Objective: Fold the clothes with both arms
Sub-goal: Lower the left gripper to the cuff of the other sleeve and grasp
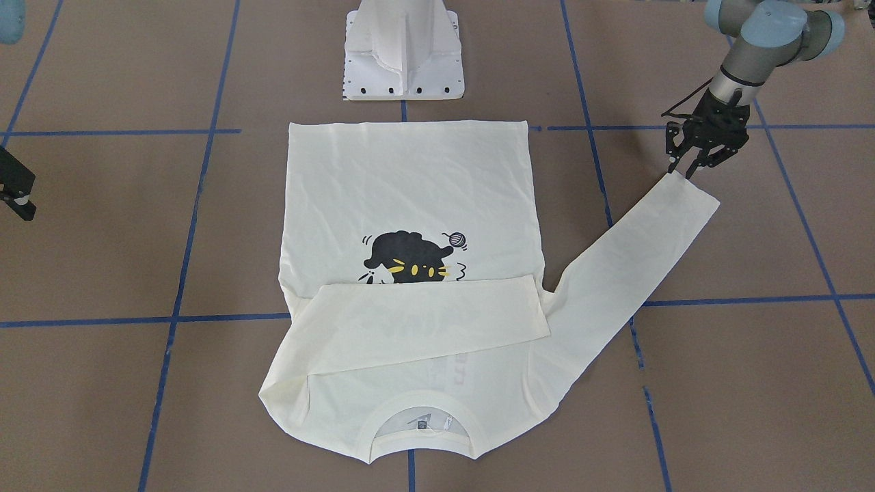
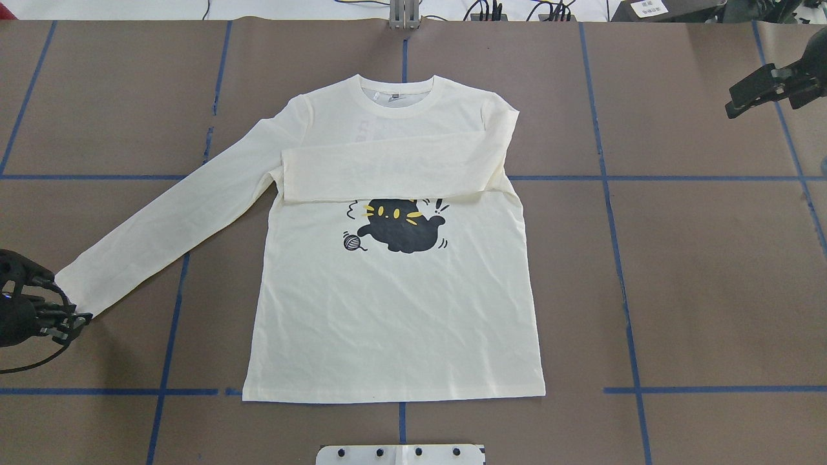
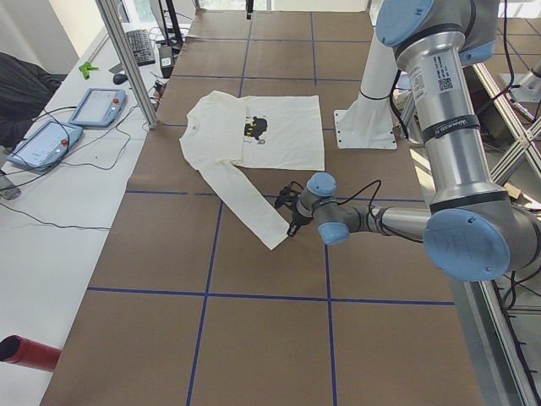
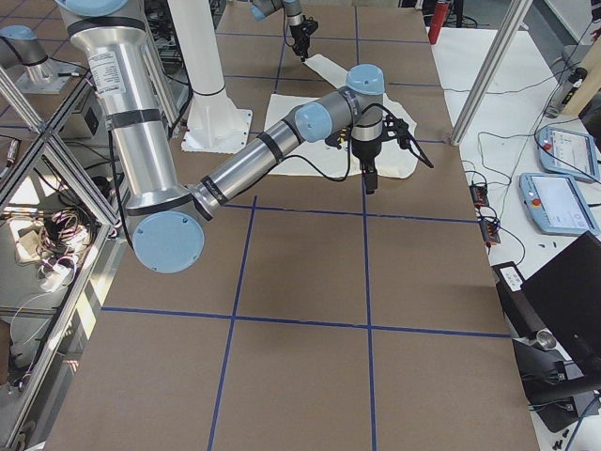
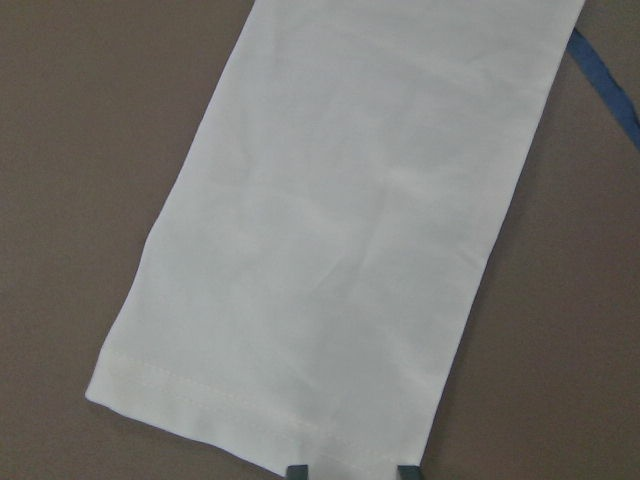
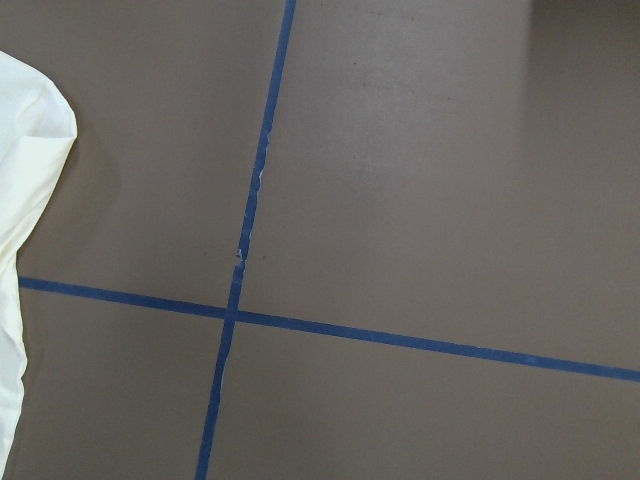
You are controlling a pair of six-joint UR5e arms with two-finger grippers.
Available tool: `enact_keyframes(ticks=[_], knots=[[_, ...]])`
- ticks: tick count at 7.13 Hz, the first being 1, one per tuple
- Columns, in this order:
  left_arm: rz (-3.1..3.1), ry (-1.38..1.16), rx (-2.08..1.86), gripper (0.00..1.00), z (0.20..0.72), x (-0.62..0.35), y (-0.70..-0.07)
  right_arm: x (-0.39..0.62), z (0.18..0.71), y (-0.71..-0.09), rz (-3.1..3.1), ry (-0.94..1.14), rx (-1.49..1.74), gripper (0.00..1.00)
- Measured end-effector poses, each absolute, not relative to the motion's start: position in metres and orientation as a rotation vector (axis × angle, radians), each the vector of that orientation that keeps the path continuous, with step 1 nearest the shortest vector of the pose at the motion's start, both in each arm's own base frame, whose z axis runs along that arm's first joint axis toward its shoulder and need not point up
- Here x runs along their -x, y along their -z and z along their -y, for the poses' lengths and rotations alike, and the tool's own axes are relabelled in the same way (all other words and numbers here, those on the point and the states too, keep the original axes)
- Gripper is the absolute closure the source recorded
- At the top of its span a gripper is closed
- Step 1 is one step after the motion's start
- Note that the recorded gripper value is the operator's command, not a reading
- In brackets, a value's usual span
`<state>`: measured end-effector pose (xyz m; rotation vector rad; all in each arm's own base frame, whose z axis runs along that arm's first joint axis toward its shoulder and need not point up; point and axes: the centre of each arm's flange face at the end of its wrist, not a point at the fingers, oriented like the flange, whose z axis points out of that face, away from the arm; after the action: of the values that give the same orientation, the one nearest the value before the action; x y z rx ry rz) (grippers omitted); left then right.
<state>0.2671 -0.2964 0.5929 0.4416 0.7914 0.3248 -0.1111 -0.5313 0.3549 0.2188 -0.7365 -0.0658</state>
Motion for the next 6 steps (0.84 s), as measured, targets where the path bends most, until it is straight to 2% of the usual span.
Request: enact_keyframes(ticks=[2,3,4,6], knots=[[-0.793,-0.327,-0.441,0.57,0.2970,-0.2701,-0.5934,0.1112,0.5317,-0.3558,0.736,0.065,-0.217,0.00],[-0.793,-0.328,-0.440,0.82,0.2974,-0.2724,-0.5941,0.1112,0.5319,-0.3563,0.735,0.065,-0.217,0.00],[-0.794,-0.329,-0.440,1.00,0.2977,-0.2739,-0.5945,0.1113,0.5321,-0.3564,0.734,0.065,-0.216,0.00],[-0.795,-0.333,-0.443,1.00,0.2980,-0.2744,-0.5938,0.1113,0.5324,-0.3559,0.734,0.065,-0.217,0.00]])
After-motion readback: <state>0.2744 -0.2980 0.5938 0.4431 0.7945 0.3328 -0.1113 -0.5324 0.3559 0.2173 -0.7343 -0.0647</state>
